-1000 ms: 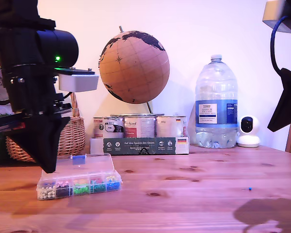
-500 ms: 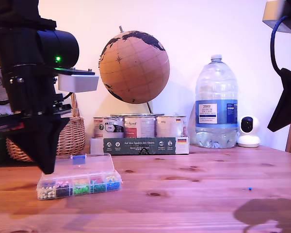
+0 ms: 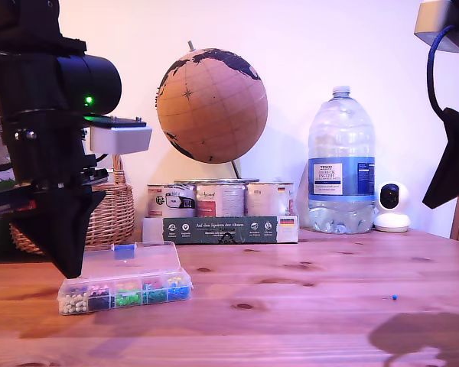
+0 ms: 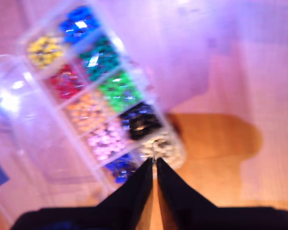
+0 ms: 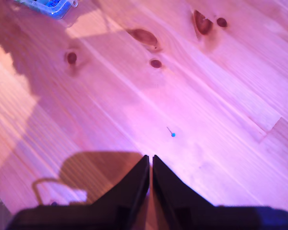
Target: Sort the loose pins on the table into their correct compartments
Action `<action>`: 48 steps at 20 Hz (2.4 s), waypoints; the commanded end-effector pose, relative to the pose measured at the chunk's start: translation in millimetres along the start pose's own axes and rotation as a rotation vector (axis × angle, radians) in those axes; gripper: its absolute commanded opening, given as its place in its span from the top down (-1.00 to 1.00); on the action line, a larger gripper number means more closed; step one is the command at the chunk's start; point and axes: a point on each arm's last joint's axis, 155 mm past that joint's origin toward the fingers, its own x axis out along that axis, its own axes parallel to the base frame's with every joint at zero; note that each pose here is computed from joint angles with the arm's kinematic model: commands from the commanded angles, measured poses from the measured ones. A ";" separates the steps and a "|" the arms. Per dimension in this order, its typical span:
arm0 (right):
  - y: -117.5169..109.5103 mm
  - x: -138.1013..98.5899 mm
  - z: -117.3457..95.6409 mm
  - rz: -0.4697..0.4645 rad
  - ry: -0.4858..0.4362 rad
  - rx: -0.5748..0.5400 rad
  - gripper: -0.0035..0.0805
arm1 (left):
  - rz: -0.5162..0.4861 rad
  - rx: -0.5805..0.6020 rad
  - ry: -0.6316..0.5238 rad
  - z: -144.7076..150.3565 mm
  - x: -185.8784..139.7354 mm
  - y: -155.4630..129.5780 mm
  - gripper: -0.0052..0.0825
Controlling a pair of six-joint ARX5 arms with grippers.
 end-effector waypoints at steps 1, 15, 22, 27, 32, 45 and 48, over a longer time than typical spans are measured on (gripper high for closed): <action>0.3 -1.5 6.6 0.003 -0.016 -0.005 0.95 | -0.030 0.002 0.006 -2.1 8.6 -5.6 0.94; 0.1 -1.7 7.1 0.003 -0.017 0.028 0.95 | -0.037 0.005 0.005 -1.0 7.8 -7.7 0.75; -10.0 -12.9 30.3 -0.022 -0.064 0.212 0.95 | 0.016 -0.301 -0.023 10.8 -20.2 -5.4 0.93; -7.9 -9.4 24.2 -0.010 -0.031 0.198 0.95 | 0.014 -0.634 -0.254 53.4 -61.1 -1.5 0.93; -12.3 -5.2 27.8 -0.021 -0.040 0.112 0.95 | 0.052 -0.702 -0.564 105.5 -117.3 17.0 0.93; -23.1 -13.2 43.6 0.048 0.144 -0.055 0.95 | 0.161 -0.707 -0.930 165.7 -114.1 -26.5 0.93; -28.0 -2.1 46.3 0.076 0.181 -0.101 0.95 | 0.189 -0.718 -0.990 171.8 -104.7 -39.0 0.93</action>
